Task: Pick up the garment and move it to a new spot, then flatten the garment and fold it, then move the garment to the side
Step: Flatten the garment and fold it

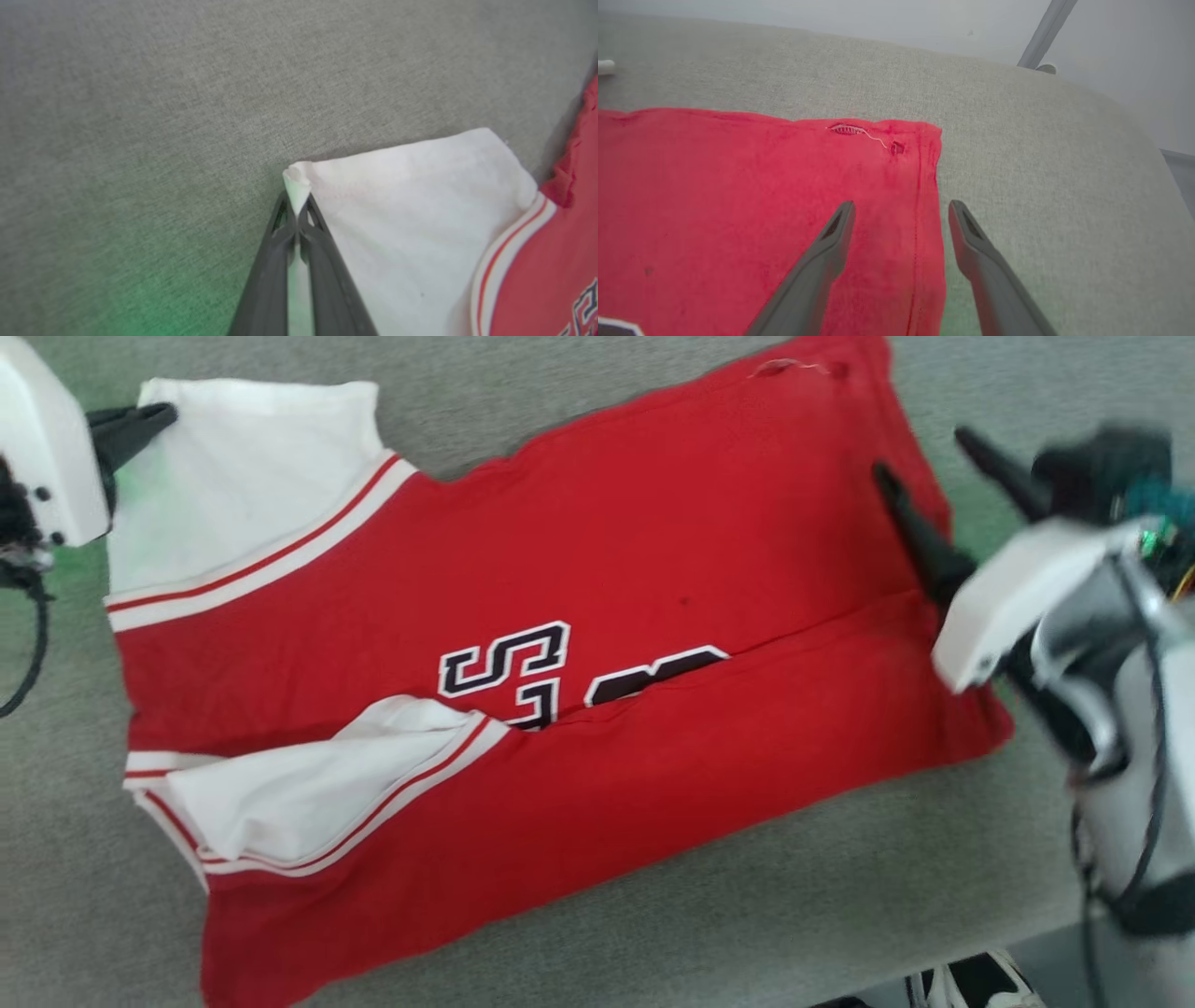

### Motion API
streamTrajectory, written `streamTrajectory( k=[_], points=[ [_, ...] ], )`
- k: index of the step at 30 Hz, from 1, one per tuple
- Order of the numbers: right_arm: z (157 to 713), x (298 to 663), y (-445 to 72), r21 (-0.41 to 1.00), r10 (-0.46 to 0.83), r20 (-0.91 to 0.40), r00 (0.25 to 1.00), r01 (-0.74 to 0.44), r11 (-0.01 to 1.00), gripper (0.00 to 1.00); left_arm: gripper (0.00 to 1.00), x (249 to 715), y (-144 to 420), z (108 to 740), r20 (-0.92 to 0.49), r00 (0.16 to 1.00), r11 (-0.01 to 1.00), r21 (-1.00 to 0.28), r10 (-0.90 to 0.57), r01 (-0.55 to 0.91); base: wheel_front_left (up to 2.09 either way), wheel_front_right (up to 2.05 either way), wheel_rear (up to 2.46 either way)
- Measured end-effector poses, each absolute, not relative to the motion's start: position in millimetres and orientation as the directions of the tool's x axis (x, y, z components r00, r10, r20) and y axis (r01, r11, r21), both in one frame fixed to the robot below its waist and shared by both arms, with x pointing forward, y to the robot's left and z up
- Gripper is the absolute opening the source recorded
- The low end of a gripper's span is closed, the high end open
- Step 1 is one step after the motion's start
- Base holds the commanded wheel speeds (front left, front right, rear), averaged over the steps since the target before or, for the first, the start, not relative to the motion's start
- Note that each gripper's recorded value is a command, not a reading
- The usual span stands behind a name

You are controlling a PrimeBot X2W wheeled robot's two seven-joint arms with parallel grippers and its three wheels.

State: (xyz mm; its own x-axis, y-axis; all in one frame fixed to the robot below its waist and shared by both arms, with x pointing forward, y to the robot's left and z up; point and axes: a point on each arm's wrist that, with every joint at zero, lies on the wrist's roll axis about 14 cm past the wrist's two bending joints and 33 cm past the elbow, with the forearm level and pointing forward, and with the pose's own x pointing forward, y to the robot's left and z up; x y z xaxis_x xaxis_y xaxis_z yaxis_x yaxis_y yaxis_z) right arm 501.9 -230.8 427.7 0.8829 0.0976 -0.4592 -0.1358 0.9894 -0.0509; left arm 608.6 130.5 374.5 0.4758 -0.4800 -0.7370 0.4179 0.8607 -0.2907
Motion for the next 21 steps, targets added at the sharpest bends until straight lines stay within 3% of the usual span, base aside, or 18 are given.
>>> streamTrajectory(
  k=[8,16,17,18,19,21],
  points=[
    [412,555,-241,-0.072,0.088,-0.687,0.721,-0.188,0.979,1.0,0.0,613,132,373,-0.711,0.506,0.862,-0.301,-0.488,0.409,0.0,0.0,0.0],
    [378,568,-226,-0.034,0.114,-0.813,0.571,-0.243,0.97,1.0,0.0,612,134,368,-0.69,0.525,0.859,-0.313,-0.498,0.404,0.0,0.0,0.0],
    [375,568,-224,-0.033,0.116,-0.82,0.561,-0.248,0.968,0.64,0.0,613,134,368,-0.687,0.528,0.859,-0.313,-0.499,0.405,0.0,0.0,0.0],
    [374,569,-222,-0.028,0.123,-0.822,0.556,-0.254,0.967,0.38,0.0,612,135,368,-0.682,0.533,0.859,-0.314,-0.5,0.405,0.0,0.0,0.0],
    [375,570,-221,-0.022,0.129,-0.819,0.558,-0.255,0.967,0.0,0.0,612,134,369,-0.677,0.538,0.858,-0.314,-0.502,0.405,0.0,0.0,0.0],
    [378,571,-219,-0.015,0.14,-0.805,0.576,-0.255,0.967,0.0,0.0,611,130,375,-0.654,0.553,0.852,-0.329,-0.516,0.407,0.0,0.0,0.0]
  ],
)
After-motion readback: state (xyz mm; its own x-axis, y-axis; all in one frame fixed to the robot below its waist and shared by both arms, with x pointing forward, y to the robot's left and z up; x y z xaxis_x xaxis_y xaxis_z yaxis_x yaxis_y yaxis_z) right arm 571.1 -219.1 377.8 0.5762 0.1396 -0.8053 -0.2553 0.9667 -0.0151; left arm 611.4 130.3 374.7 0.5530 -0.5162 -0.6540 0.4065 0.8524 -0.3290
